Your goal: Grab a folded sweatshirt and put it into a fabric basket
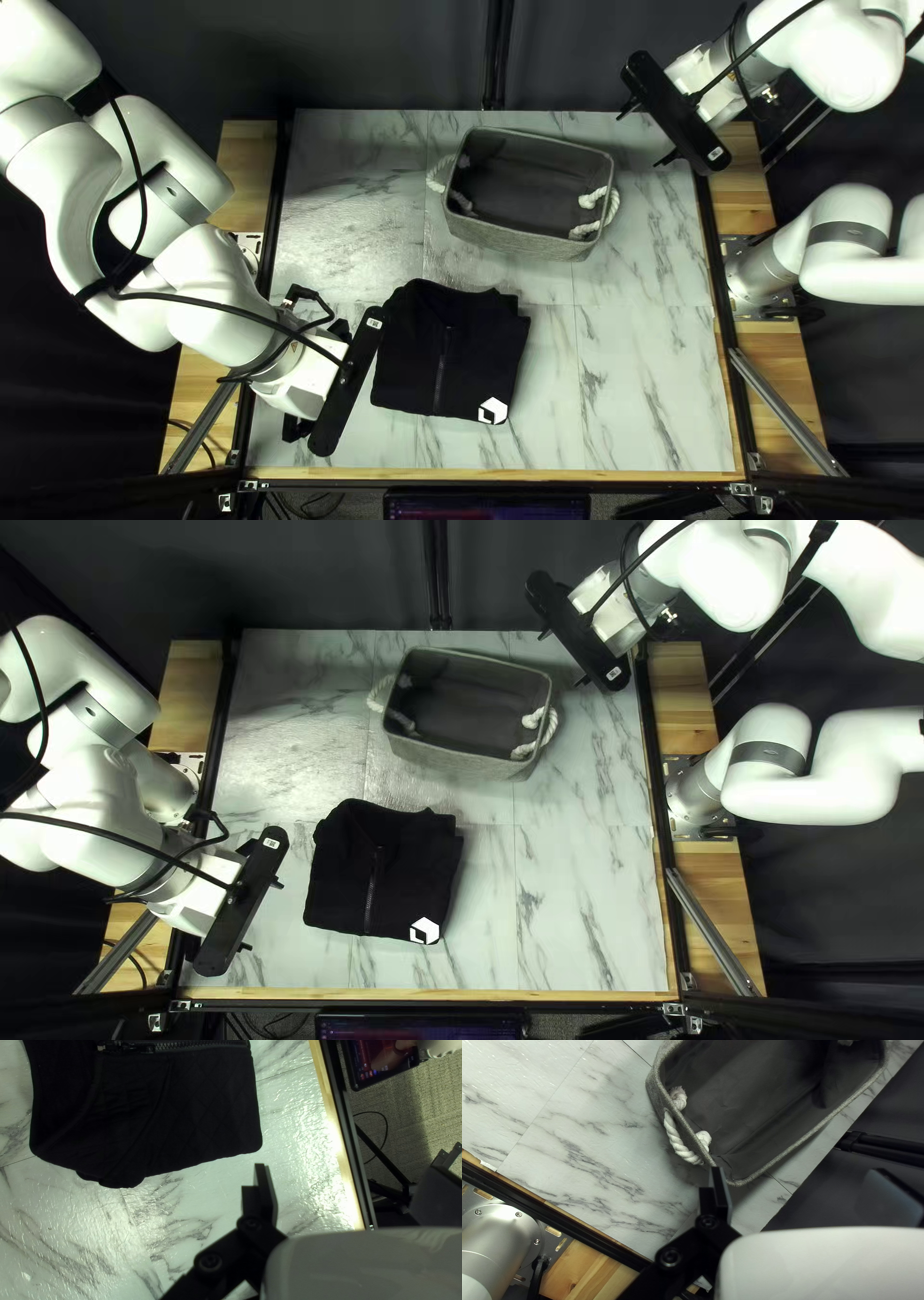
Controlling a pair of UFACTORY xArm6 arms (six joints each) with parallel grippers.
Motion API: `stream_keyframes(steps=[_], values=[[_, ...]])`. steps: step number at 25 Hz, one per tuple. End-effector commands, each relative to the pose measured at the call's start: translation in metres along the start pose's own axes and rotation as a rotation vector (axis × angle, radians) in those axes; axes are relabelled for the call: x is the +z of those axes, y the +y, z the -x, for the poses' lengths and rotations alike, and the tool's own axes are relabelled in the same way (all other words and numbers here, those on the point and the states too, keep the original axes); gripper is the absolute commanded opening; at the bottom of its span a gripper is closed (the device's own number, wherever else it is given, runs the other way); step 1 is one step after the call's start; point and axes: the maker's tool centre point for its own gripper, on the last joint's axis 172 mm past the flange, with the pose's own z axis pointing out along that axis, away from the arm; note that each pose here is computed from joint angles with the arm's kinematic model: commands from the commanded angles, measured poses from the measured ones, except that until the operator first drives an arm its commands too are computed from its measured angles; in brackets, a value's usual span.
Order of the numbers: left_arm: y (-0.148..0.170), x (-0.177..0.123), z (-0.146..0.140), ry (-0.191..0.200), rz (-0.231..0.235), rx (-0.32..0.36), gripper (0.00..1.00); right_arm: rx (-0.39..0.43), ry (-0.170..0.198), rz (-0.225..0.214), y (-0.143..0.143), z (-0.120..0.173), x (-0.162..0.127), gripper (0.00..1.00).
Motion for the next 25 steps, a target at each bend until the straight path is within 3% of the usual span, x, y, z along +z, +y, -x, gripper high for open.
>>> stream_keyframes(steps=[1, 3, 9, 14, 19, 25], values=[[0.000, 0.000, 0.000, 0.000, 0.000, 0.000, 1.00, -0.019, -0.047, 0.004, -0.008, -0.036, 0.001, 1.00], [0.000, 0.000, 0.000, 0.000, 0.000, 0.000, 1.00, -0.032, -0.052, -0.001, -0.019, -0.058, 0.003, 1.00], [0.000, 0.000, 0.000, 0.000, 0.000, 0.000, 1.00, -0.102, -0.063, -0.039, -0.086, -0.140, 0.035, 1.00], [0.000, 0.000, 0.000, 0.000, 0.000, 0.000, 1.00, -0.187, -0.068, -0.054, -0.126, -0.183, 0.059, 1.00], [0.000, 0.000, 0.000, 0.000, 0.000, 0.000, 1.00, -0.292, -0.029, -0.098, -0.137, -0.204, 0.068, 1.00], [0.000, 0.000, 0.000, 0.000, 0.000, 0.000, 1.00, -0.301, -0.025, -0.105, -0.136, -0.205, 0.067, 1.00]])
